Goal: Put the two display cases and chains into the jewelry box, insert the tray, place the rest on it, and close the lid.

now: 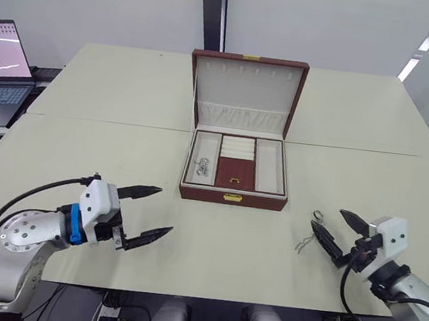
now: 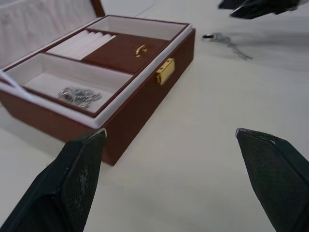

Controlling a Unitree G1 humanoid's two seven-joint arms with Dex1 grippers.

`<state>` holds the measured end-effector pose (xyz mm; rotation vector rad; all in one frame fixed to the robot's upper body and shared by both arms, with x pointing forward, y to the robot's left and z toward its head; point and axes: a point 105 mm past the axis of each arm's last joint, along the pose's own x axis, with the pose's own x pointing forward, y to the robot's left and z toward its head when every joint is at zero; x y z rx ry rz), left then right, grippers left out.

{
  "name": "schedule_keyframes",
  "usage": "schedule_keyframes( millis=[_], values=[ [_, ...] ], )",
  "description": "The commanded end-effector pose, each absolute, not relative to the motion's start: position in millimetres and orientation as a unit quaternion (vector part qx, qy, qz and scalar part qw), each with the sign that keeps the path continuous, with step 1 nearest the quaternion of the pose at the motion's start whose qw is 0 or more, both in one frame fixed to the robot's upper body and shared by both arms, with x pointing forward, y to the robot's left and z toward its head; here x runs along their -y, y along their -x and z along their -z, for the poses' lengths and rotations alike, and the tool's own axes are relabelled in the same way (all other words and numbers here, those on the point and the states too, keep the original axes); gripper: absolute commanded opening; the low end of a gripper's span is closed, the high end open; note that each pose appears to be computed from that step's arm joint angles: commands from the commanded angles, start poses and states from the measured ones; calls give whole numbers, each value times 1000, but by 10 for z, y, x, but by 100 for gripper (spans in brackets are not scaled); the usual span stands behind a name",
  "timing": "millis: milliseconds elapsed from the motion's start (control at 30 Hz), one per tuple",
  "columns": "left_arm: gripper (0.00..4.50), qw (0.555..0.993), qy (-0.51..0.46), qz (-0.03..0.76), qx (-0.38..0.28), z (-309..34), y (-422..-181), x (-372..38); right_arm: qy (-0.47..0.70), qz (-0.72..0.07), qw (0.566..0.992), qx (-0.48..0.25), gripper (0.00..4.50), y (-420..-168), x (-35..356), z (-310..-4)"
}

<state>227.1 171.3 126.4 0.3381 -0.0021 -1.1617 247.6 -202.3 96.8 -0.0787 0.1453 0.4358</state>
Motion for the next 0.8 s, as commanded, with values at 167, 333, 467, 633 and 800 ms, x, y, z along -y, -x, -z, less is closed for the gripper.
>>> schedule_keyframes(
  millis=[167, 333, 467, 633, 800],
  values=[
    [449, 785, -169, 594, 52, -1345, -2150, -1503, 68, -168, 978, -100, 450, -2513, 2034, -760],
    [449, 781, -168, 598, 60, -1309, -2134, -1468, 67, -161, 976, -128, 450, -2505, 2021, -578],
    [449, 783, -169, 595, 64, -1306, -2146, -1468, 61, -159, 977, -131, 450, -2521, 2014, -554],
    [450, 789, -171, 587, 66, -1288, -2168, -1498, 70, -150, 975, -145, 392, -2533, 2039, -502],
    [450, 792, -169, 583, 69, -1283, -2175, -1499, 75, -144, 974, -157, 241, -2527, 2059, -464]
  ],
)
